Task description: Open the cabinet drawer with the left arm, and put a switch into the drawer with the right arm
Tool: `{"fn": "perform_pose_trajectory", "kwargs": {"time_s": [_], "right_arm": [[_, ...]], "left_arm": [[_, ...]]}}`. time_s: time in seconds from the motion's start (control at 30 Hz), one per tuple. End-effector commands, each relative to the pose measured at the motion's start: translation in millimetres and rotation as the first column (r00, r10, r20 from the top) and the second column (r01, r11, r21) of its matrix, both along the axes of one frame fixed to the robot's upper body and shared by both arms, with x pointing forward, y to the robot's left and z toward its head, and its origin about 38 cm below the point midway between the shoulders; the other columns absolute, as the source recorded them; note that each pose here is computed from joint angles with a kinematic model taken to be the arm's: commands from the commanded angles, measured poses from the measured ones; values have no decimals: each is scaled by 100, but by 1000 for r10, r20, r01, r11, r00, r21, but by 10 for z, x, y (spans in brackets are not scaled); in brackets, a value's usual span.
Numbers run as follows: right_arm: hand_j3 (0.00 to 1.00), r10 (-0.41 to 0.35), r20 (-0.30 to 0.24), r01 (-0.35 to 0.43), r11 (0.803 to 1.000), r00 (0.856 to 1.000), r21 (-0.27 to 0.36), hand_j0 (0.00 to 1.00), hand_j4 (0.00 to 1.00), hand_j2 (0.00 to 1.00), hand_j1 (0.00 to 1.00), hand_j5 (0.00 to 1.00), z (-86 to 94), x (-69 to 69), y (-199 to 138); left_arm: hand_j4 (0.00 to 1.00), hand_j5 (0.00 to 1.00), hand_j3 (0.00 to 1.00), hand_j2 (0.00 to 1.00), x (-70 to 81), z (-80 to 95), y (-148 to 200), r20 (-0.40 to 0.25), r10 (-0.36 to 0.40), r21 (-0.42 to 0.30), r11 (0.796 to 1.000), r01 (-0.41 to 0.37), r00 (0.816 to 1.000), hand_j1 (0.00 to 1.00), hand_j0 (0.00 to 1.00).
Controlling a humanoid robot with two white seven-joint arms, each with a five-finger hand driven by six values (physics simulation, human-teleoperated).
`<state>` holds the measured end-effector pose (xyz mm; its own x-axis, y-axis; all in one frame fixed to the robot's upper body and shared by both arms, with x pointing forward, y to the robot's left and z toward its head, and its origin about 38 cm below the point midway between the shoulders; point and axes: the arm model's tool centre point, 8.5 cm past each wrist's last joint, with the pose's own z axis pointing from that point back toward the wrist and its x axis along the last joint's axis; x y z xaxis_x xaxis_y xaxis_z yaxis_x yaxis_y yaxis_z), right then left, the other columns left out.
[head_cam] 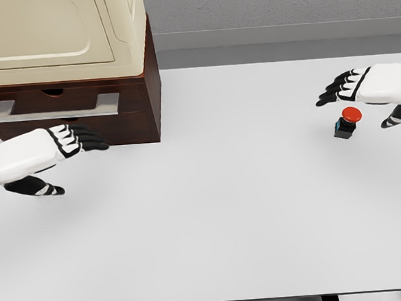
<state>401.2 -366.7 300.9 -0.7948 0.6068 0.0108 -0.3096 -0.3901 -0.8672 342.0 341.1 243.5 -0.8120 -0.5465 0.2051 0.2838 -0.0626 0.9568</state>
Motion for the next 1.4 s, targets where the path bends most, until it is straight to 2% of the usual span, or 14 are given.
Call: {"fn": "perform_pose_trajectory", "kwargs": {"time_s": [0.0, 0.07, 0.1, 0.13, 0.23, 0.3, 0.37, 0.43, 0.57, 0.67, 0.83, 0.97, 1.1, 1.37], "right_arm": [[100, 1, -2, -1, 1000, 1000, 7, 100, 100, 100, 100, 100, -4, 6, 17], [100, 19, -3, -19, 1000, 1000, 16, 100, 100, 100, 100, 100, -20, 39, 98], [100, 9, 29, -11, 998, 1000, 58, 100, 100, 100, 100, 100, 18, 66, 93], [100, 2, 26, -4, 998, 1000, 58, 100, 100, 100, 100, 100, -24, 73, 70], [100, -2, 37, 3, 1000, 999, -22, 100, 100, 100, 100, 100, -29, 101, -7], [100, -41, -28, 37, 993, 999, -109, 100, 100, 100, 100, 100, -141, 117, -154], [100, -54, -94, 38, 986, 994, -162, 100, 100, 100, 100, 100, -339, 185, -165], [100, -44, -104, 26, 986, 994, -168, 100, 100, 100, 100, 100, -403, 303, -66], [100, 9, -78, -21, 986, 997, -167, 100, 100, 100, 100, 100, -267, 419, 167], [100, 12, -80, -26, 985, 997, -173, 100, 100, 100, 100, 100, -316, 590, 291], [100, -20, -89, 3, 982, 996, -189, 100, 100, 100, 100, 100, -386, 675, 230], [100, -45, -95, 25, 979, 994, -203, 100, 100, 100, 100, 100, -402, 611, 88], [100, -32, -115, 8, 978, 993, -210, 100, 100, 100, 100, 100, -450, 480, 54], [100, -33, -123, 7, 978, 992, -211, 100, 100, 100, 100, 100, -491, 503, 73]], "left_arm": [[100, 100, 100, 100, 13, 42, -6, -11, 2, -13, 1000, -2, 1000, 100, 100], [100, 100, 100, 100, 29, 75, -22, -25, 2, -36, 999, -3, 1000, 100, 100], [100, 100, 100, 100, 32, 88, -23, -36, 4, -50, 999, -6, 999, 100, 100], [100, 100, 100, 100, 41, 120, -5, -41, 6, -42, 999, -8, 999, 100, 100], [100, 100, 100, 100, 97, 242, 22, -79, 4, -33, 999, -7, 997, 100, 100], [100, 100, 100, 100, 132, 325, 34, -88, 7, -53, 999, -12, 996, 100, 100], [100, 100, 100, 100, 146, 381, 29, -89, 5, -69, 998, -11, 996, 100, 100], [100, 100, 100, 100, 160, 384, 35, -109, 9, -101, 995, -20, 994, 100, 100], [100, 100, 100, 100, 192, 391, 81, -186, 5, -131, 991, -30, 982, 100, 100], [100, 100, 100, 100, 281, 341, 269, -198, 68, -120, 988, -93, 978, 100, 100], [100, 100, 100, 100, 454, 218, 423, -210, 134, -142, 976, -166, 968, 100, 100], [100, 100, 100, 100, 567, 175, 409, -205, 146, -168, 969, -182, 968, 100, 100], [100, 100, 100, 100, 581, 131, 435, -212, 158, -166, 967, -195, 964, 100, 100], [100, 100, 100, 100, 540, 19, 439, -239, 159, -146, 970, -197, 958, 100, 100]]}}
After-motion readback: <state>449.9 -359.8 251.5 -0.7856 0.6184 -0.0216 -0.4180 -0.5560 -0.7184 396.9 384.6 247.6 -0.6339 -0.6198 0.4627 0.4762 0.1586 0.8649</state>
